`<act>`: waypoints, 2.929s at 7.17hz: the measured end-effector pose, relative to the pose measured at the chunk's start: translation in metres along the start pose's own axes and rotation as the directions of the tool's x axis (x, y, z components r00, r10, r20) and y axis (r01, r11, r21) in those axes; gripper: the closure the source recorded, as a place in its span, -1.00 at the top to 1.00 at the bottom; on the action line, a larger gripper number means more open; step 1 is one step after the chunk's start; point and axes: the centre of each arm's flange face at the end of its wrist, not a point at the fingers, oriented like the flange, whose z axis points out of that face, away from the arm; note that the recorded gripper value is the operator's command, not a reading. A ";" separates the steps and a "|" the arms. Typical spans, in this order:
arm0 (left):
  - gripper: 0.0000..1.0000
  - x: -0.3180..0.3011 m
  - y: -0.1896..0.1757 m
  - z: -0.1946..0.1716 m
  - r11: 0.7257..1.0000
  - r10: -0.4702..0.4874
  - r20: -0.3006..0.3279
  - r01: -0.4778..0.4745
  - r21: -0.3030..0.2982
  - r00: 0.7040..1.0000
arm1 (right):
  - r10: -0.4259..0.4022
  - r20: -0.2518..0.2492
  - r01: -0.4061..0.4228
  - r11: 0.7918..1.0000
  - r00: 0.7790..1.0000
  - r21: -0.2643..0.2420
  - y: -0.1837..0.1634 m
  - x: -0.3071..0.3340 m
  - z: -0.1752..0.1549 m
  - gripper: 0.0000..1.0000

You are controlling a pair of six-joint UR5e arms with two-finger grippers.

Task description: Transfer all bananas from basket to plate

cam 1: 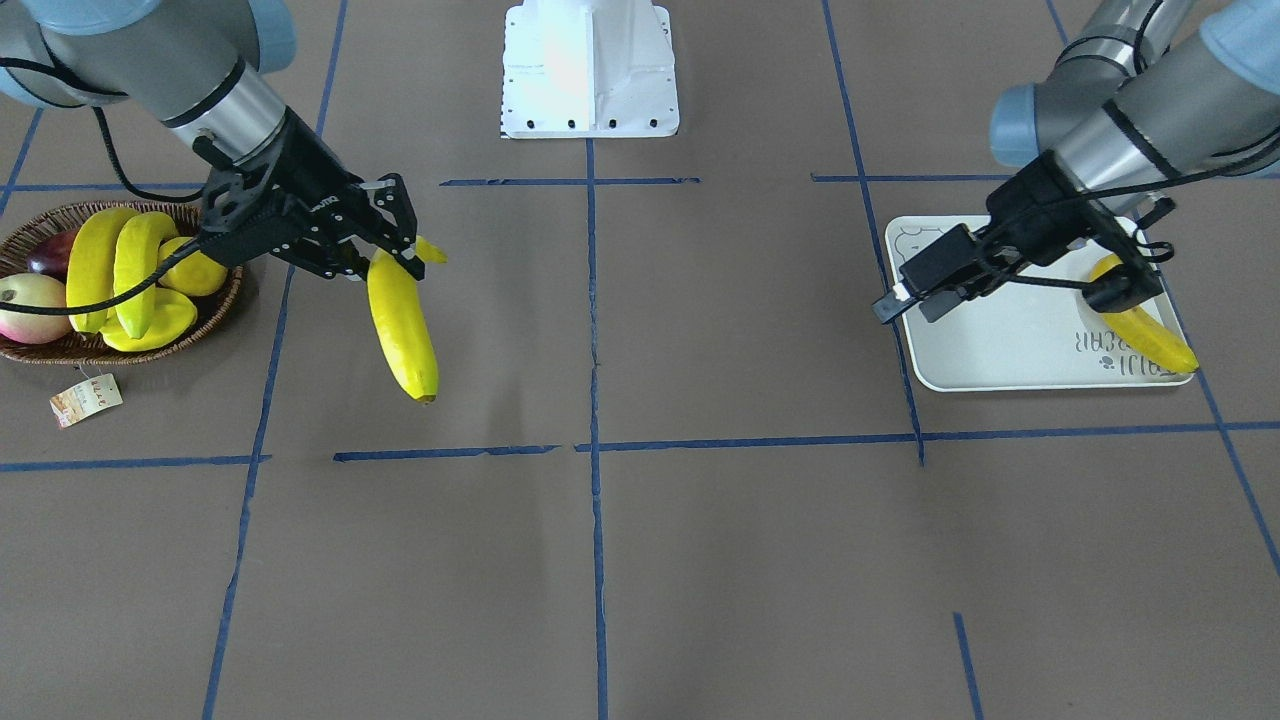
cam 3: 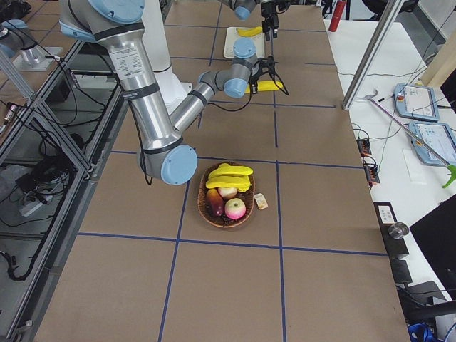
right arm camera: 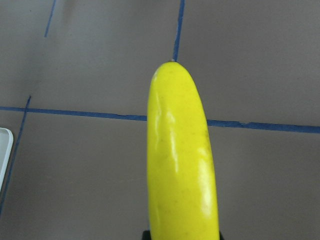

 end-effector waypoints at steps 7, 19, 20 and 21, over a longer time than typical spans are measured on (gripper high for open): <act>0.99 0.080 0.088 0.072 0.975 -0.220 -0.100 0.220 -0.011 0.970 | 0.010 0.169 -0.025 0.996 0.986 0.090 0.057 -0.077 0.029 -0.94; -0.74 0.097 0.130 0.108 0.955 -0.292 -0.123 0.296 0.015 0.949 | 0.013 0.184 -0.029 0.996 0.983 0.083 0.062 -0.087 0.030 -0.84; -1.00 0.097 0.130 0.108 0.955 -0.292 -0.121 0.296 0.014 0.949 | 0.014 0.183 -0.029 0.996 0.983 0.084 0.062 -0.087 0.030 -0.41; -1.00 0.097 0.130 0.108 0.956 -0.289 -0.122 0.293 0.015 0.950 | 0.015 0.184 -0.031 0.996 0.983 0.083 0.062 -0.087 0.030 0.80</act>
